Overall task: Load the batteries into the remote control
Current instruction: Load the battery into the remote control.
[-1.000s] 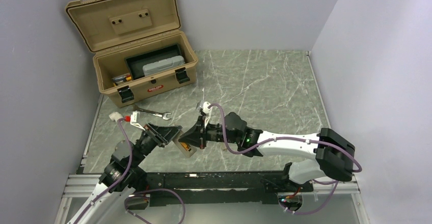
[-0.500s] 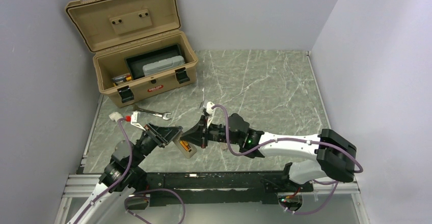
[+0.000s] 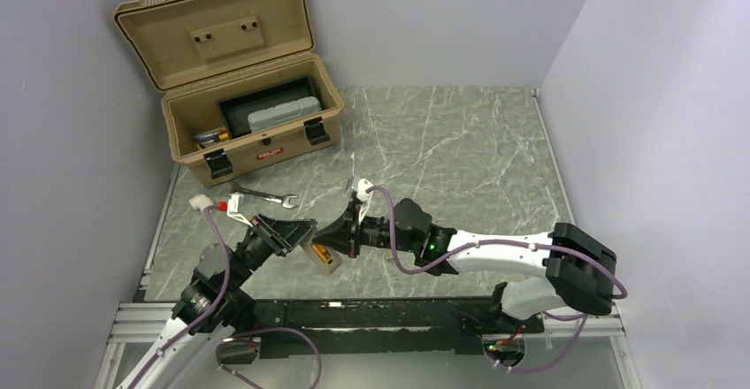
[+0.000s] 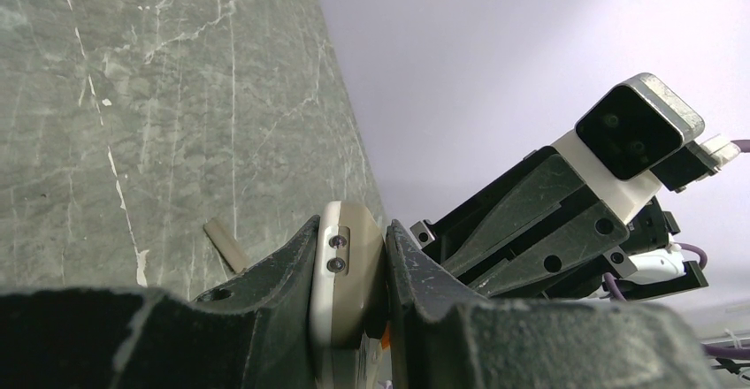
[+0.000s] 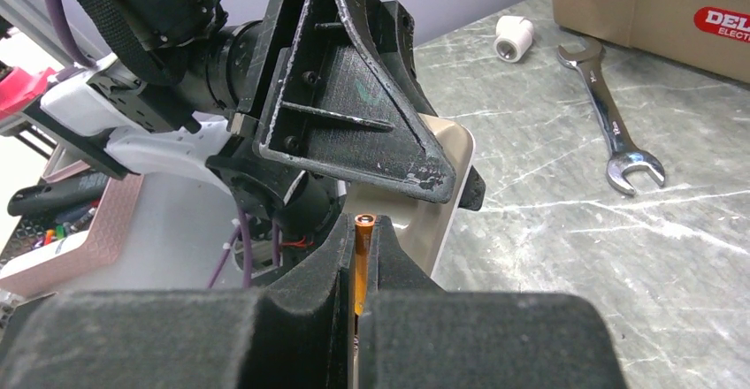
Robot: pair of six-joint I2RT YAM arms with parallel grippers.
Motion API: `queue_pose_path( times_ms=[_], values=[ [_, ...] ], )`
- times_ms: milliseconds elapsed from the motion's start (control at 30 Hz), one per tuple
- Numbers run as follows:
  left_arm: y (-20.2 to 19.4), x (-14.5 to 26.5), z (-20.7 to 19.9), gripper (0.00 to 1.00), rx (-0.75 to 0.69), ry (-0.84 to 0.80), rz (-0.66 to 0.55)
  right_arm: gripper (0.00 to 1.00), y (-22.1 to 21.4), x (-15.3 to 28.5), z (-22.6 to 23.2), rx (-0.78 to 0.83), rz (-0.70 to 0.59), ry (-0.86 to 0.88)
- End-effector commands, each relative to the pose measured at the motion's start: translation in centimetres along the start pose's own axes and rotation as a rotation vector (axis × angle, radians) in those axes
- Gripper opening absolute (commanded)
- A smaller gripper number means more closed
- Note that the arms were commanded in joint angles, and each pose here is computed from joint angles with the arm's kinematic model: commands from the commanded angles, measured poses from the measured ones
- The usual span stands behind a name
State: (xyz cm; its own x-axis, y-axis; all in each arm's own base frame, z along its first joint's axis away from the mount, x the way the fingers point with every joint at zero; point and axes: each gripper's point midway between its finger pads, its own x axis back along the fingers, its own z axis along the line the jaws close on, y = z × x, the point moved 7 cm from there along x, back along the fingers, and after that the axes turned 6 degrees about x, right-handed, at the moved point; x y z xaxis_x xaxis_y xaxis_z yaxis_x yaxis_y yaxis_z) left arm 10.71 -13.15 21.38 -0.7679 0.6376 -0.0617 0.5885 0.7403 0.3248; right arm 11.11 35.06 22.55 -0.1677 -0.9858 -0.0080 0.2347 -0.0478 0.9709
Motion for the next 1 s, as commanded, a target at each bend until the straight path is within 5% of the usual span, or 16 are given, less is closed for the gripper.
queue_pose_path(
  times_ms=[0,967],
  values=[
    [0.5,0.2,-1.9,0.0,0.008,-0.085,-0.018,0.02,0.8,0.3,0.1,0.057,-0.045,0.004],
    [0.6,0.1,-2.3,0.0,0.009,-0.098,-0.022,0.0,-0.3,0.6,0.2,0.109,0.07,0.039]
  ],
)
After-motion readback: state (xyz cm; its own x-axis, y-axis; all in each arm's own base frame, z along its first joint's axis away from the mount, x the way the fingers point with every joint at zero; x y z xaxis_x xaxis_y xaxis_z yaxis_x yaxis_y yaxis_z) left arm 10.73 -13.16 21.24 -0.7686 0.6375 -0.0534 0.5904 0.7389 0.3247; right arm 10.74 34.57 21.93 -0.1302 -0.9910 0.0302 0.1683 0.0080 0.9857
